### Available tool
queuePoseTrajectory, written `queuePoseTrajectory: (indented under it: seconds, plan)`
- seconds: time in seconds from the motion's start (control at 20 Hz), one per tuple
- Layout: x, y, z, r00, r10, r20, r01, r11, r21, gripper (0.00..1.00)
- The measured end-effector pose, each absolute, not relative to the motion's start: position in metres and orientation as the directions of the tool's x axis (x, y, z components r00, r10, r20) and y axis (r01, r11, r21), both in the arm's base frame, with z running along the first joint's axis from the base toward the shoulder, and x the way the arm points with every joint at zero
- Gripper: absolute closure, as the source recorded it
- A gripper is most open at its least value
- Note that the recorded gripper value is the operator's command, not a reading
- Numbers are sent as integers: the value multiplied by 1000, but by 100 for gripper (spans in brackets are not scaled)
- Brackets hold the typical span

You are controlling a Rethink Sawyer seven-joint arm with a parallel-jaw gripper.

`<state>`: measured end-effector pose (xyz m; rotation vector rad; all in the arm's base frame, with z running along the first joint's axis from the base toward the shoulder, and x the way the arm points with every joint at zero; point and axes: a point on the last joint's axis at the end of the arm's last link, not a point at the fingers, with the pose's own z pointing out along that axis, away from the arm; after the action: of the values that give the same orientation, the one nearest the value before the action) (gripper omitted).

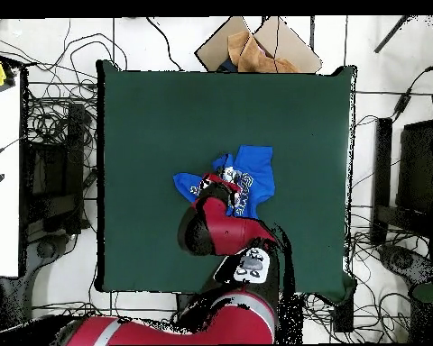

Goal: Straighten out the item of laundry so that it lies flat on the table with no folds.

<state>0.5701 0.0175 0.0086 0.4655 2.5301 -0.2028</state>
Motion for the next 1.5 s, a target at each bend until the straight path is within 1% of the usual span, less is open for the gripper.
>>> queuePoseTrajectory:
  seconds: [0.3,0.55,0.75,0.9,1.2,1.4,1.5]
  plan:
    - [583,35,10,-804,305,-511,386,921,-58,0]
    - [605,84,18,-820,308,-482,380,923,-57,0]
    - [619,112,24,-823,298,-484,370,927,-57,0]
    - [628,119,24,-817,277,-506,358,931,-69,0]
    - [638,106,14,-811,203,-549,342,925,-164,0]
    - [634,75,0,-817,116,-565,321,905,-279,0]
    - [632,65,-3,-821,102,-561,320,897,-305,0]
